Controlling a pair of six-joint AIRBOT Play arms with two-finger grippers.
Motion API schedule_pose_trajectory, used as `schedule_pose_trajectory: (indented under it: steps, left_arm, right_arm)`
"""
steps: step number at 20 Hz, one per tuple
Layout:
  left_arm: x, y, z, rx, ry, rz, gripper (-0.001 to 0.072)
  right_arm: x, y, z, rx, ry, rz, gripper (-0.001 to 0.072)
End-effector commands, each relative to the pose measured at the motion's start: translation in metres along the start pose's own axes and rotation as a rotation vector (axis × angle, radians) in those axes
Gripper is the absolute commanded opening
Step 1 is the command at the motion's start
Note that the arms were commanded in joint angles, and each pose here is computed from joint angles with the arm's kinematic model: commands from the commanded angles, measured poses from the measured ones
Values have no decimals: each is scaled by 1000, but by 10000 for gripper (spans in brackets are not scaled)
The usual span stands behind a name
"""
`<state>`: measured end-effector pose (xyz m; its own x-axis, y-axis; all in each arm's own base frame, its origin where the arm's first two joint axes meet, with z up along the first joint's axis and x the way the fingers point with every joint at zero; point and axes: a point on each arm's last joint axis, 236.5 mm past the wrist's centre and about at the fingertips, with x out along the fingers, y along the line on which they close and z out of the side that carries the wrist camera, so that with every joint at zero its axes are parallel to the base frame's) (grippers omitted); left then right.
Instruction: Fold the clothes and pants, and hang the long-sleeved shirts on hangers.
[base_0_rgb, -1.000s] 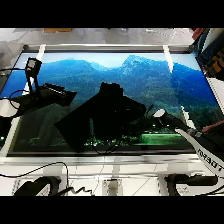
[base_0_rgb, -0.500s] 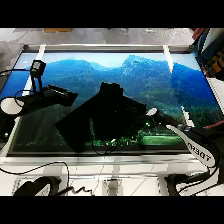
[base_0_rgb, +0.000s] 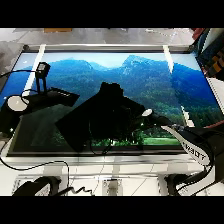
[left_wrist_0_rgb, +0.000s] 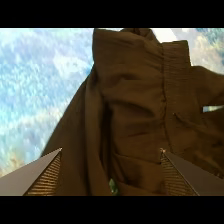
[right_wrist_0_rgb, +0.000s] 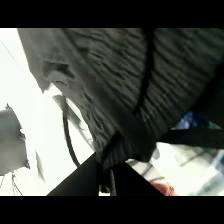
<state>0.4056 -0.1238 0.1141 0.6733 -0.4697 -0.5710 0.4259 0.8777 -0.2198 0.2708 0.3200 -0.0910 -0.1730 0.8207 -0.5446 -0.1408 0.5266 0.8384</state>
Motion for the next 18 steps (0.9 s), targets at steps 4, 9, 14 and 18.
schedule_pose_trajectory:
  steps: [4, 9, 14, 18]
  left_arm:
    - [-19, 59, -28, -339, 80, 90, 670]
    - [-40, 89, -151, -523, 468, 86, 614]
    - [-35, 63, -232, -667, 667, -6, 614]
    - [-23, 30, -276, -710, 723, -76, 614]
  right_arm:
    - [-8, 27, 34, -84, -79, 40, 22]
    - [-23, 59, 75, -191, -164, 48, 22]
    - [-31, 69, 96, -229, -222, 35, 22]
    - [-32, 66, 100, -229, -236, 24, 22]
